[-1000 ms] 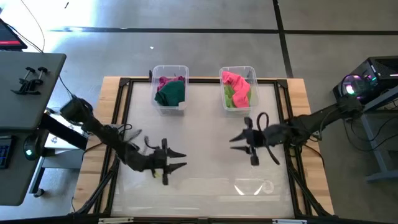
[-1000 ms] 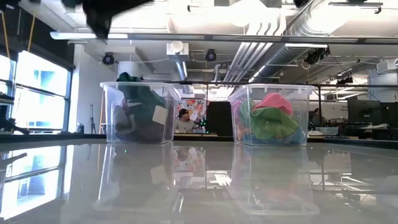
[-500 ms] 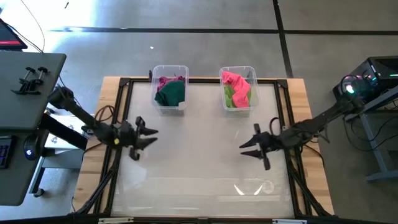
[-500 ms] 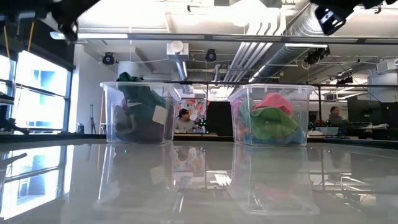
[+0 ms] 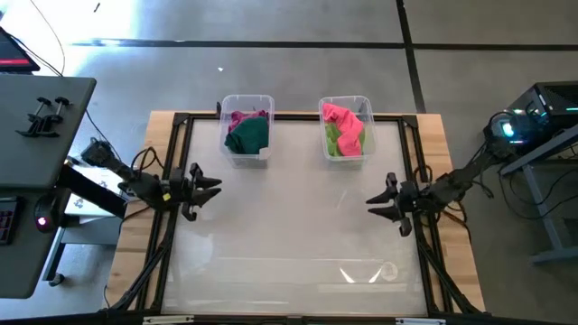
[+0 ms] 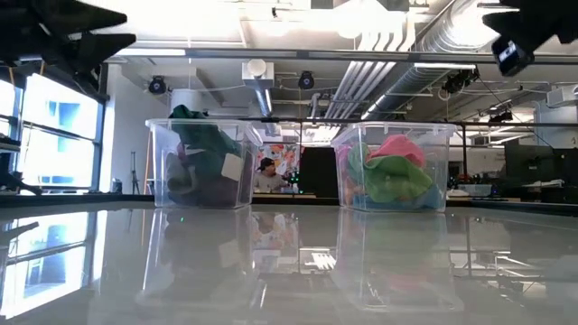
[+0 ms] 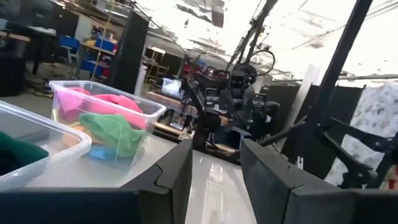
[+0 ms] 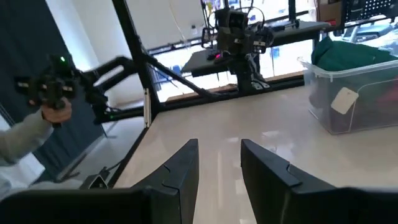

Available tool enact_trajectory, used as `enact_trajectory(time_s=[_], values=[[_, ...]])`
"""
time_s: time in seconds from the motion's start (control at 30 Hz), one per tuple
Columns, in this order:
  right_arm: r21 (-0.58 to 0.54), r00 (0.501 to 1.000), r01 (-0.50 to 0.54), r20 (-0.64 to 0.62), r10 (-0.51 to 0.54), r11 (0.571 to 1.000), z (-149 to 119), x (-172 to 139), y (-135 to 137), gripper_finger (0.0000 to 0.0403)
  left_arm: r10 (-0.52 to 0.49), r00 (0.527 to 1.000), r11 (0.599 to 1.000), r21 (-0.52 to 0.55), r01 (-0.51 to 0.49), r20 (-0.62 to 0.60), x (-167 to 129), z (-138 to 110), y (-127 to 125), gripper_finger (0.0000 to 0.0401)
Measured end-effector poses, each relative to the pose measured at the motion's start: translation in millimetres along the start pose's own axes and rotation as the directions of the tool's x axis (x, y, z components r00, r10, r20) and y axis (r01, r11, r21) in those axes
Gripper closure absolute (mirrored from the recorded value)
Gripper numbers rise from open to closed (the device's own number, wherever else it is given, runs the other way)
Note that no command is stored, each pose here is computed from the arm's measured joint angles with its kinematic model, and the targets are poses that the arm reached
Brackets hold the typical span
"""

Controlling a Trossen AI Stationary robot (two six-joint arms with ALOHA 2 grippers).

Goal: Sort towels by color in basket
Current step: Return to Home Position

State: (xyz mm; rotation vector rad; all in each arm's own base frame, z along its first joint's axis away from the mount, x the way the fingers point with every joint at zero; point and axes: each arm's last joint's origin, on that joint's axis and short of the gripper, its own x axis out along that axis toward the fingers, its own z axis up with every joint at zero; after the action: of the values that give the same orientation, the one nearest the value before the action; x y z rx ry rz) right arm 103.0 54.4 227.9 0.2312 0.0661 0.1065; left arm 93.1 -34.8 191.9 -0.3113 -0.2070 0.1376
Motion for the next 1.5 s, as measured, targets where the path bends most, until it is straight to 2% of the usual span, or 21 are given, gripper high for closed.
enact_trajectory(time_s=[0.27, 0.43, 0.53, 0.63, 0.77, 0.9, 1.17, 1.33, 1.4, 1.5], values=[[0.016, 0.996, -0.072, 0.048, 0.072, 0.997, -24, -12, -11, 0.0289, -0.007, 0.999, 1.0, -0.023, 0.006, -0.031, 0, -2, 17, 0.034], [-0.033, 0.99, -0.083, 0.112, 0.086, 0.996, -36, -14, -18, 0.029, 0.014, 0.999, 1.0, -0.011, -0.015, -0.049, 3, -2, 26, 0.0377], [-0.086, 0.986, -0.069, 0.146, 0.081, 0.994, -39, -16, -22, 0.0295, -0.038, 0.997, 0.999, -0.007, 0.038, -0.062, 4, -2, 29, 0.0394], [-0.115, 0.983, -0.004, 0.18, 0.025, 0.993, -38, -16, -29, 0.0306, -0.058, 0.996, 0.998, -0.022, 0.056, -0.067, 5, -1, 31, 0.04], [-0.125, 0.985, 0.092, 0.158, -0.072, 0.988, -39, -13, -39, 0.0319, -0.047, 0.996, 0.999, -0.018, 0.046, -0.08, 6, -3, 34, 0.0399], [-0.102, 0.984, 0.138, 0.129, -0.124, 0.985, -41, -11, -51, 0.0328, -0.055, 0.995, 0.998, -0.015, 0.054, -0.084, 6, -3, 36, 0.04], [-0.042, 0.993, 0.114, 0.039, -0.113, 0.993, -46, -9, -70, 0.0346, -0.077, 0.987, 0.997, 0.002, 0.078, -0.138, 6, -7, 37, 0.0401], [-0.053, 0.992, 0.113, -0.045, -0.115, 0.992, -52, -3, -73, 0.0383, -0.062, 0.98, 0.996, 0.048, 0.073, -0.187, 6, -13, 39, 0.0401], [-0.056, 0.989, 0.113, -0.089, -0.118, 0.992, -55, 0, -74, 0.0397, -0.085, 0.977, 0.993, 0.063, 0.099, -0.194, 6, -13, 38, 0.0401], [-0.044, 0.981, 0.117, -0.149, -0.123, 0.992, -60, 3, -75, 0.0397, -0.115, 0.973, 0.987, 0.088, 0.135, -0.198, 5, -13, 37, 0.0401]])
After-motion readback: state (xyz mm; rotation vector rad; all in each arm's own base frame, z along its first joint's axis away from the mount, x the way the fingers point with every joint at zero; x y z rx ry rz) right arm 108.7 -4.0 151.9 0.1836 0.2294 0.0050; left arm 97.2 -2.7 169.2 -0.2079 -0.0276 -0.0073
